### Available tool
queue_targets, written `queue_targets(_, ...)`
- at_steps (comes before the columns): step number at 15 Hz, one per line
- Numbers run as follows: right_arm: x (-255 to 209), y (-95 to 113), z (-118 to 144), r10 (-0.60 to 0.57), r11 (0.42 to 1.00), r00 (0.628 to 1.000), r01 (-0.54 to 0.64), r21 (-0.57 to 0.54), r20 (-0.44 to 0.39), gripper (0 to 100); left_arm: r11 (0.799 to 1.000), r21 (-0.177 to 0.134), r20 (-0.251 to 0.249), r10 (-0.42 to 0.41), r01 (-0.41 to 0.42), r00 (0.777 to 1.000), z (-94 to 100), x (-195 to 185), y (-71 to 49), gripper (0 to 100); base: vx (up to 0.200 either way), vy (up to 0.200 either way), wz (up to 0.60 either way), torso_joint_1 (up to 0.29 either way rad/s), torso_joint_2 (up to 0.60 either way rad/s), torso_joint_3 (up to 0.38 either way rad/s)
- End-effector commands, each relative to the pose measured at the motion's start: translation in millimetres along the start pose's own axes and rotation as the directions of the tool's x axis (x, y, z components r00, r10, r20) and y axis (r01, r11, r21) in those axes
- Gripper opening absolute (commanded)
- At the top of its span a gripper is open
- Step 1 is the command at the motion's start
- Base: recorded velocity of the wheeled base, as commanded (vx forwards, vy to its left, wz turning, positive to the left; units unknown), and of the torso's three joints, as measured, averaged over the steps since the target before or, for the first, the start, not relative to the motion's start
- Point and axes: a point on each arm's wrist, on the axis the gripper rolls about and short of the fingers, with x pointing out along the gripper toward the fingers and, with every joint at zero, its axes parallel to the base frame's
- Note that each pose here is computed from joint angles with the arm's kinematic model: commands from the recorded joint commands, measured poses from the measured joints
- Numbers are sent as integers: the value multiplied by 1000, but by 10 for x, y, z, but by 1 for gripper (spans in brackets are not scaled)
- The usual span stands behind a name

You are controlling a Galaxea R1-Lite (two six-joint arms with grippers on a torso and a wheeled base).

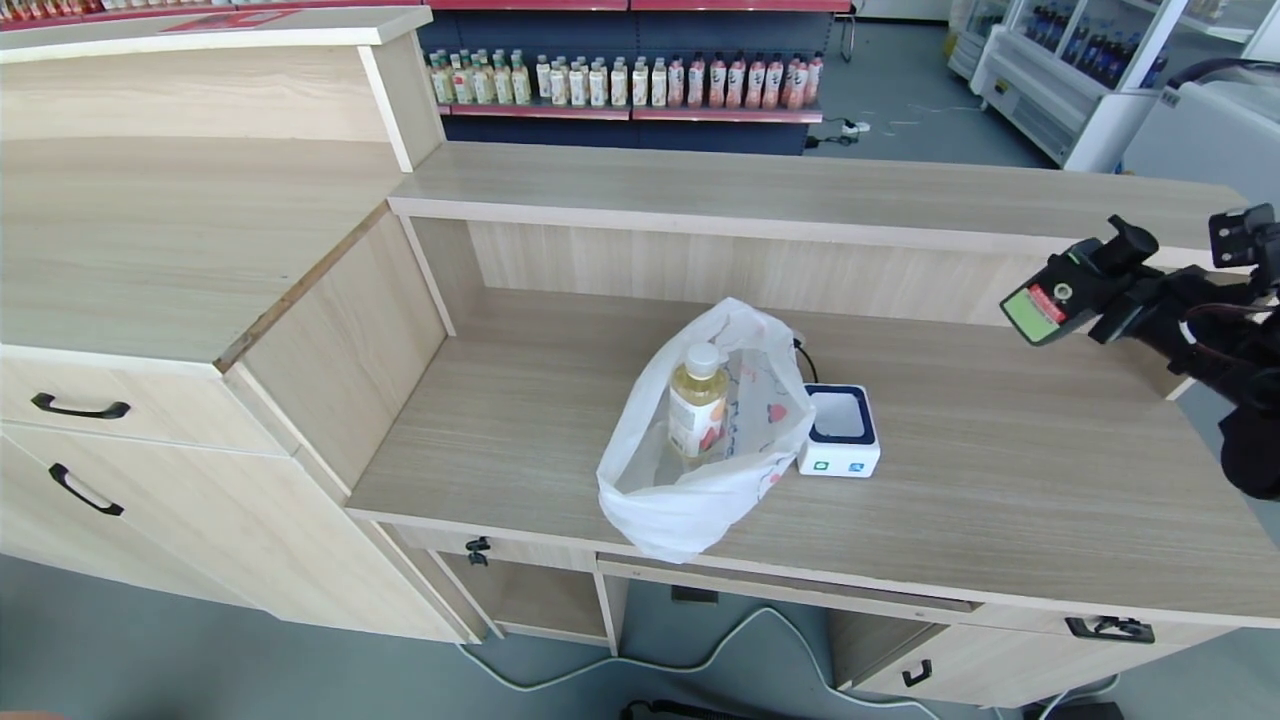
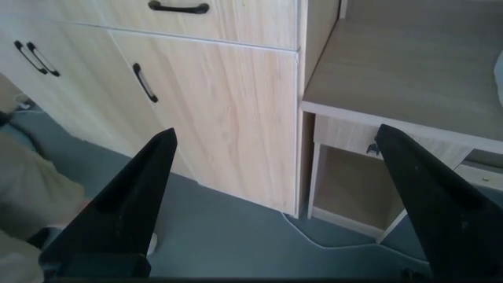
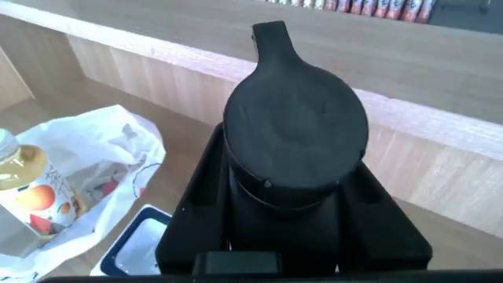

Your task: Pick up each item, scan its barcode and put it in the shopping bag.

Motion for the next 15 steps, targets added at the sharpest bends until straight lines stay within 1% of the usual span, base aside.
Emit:
queue_targets(1, -229, 14, 610, -137, 990, 989, 137, -10, 53, 0, 1000, -1, 1, 0, 0, 1000, 1, 0, 0, 100, 0, 0, 0, 0, 0, 0)
queue_targets(2, -277, 46, 723, -217, 976, 976, 216, 21, 25, 0, 1000, -1, 1, 0, 0, 1000, 1, 0, 0, 100, 0, 0, 0, 0, 0, 0)
queue_targets(3, -331, 85, 795, -312, 949, 950, 312, 42, -2, 0, 1000, -1, 1, 0, 0, 1000, 1, 0, 0, 100, 0, 0, 0, 0, 0, 0)
queue_targets(4, -364, 91, 793, -391, 919, 920, 391, 49, -19, 0, 1000, 1, 1, 0, 0, 1000, 1, 0, 0, 100, 0, 0, 0, 0, 0, 0)
queue_targets(5, -413, 89, 740, -518, 852, 854, 520, 52, -46, 0, 1000, -1, 1, 0, 0, 1000, 1, 0, 0, 100, 0, 0, 0, 0, 0, 0)
queue_targets(6, -477, 103, 651, -571, 816, 816, 576, 47, -87, 0, 1000, -1, 1, 0, 0, 1000, 1, 0, 0, 100, 0, 0, 0, 0, 0, 0)
queue_targets(7, -537, 134, 627, -593, 799, 798, 599, 44, -104, 0, 1000, -1, 1, 0, 0, 1000, 1, 0, 0, 100, 0, 0, 0, 0, 0, 0)
queue_targets(8, -721, 271, 501, -611, 787, 774, 616, -23, -163, 0, 1000, -1, 1, 0, 0, 1000, 1, 0, 0, 100, 0, 0, 0, 0, 0, 0)
queue_targets(9, -897, 327, 340, -637, 771, 749, 619, -147, -186, 0, 1000, -1, 1, 0, 0, 1000, 1, 0, 0, 100, 0, 0, 0, 0, 0, 0)
queue_targets(10, -1103, 422, 200, -653, 756, 725, 607, -245, -221, 0, 1000, -1, 1, 0, 0, 1000, 1, 0, 0, 100, 0, 0, 0, 0, 0, 0)
queue_targets(11, -1182, 472, 150, -655, 754, 714, 597, -275, -247, 0, 1000, -1, 1, 0, 0, 1000, 1, 0, 0, 100, 0, 0, 0, 0, 0, 0)
queue_targets(12, -1190, 448, 174, -679, 730, 696, 607, -315, -233, 0, 1000, -1, 1, 0, 0, 1000, 1, 0, 0, 100, 0, 0, 0, 0, 0, 0)
queue_targets(14, -1179, 441, 153, -678, 715, 703, 565, -412, -214, 0, 1000, -1, 1, 0, 0, 1000, 1, 0, 0, 100, 0, 0, 0, 0, 0, 0)
queue_targets(15, -1163, 462, 164, -668, 722, 715, 554, -415, -207, 0, 1000, -1, 1, 0, 0, 1000, 1, 0, 0, 100, 0, 0, 0, 0, 0, 0)
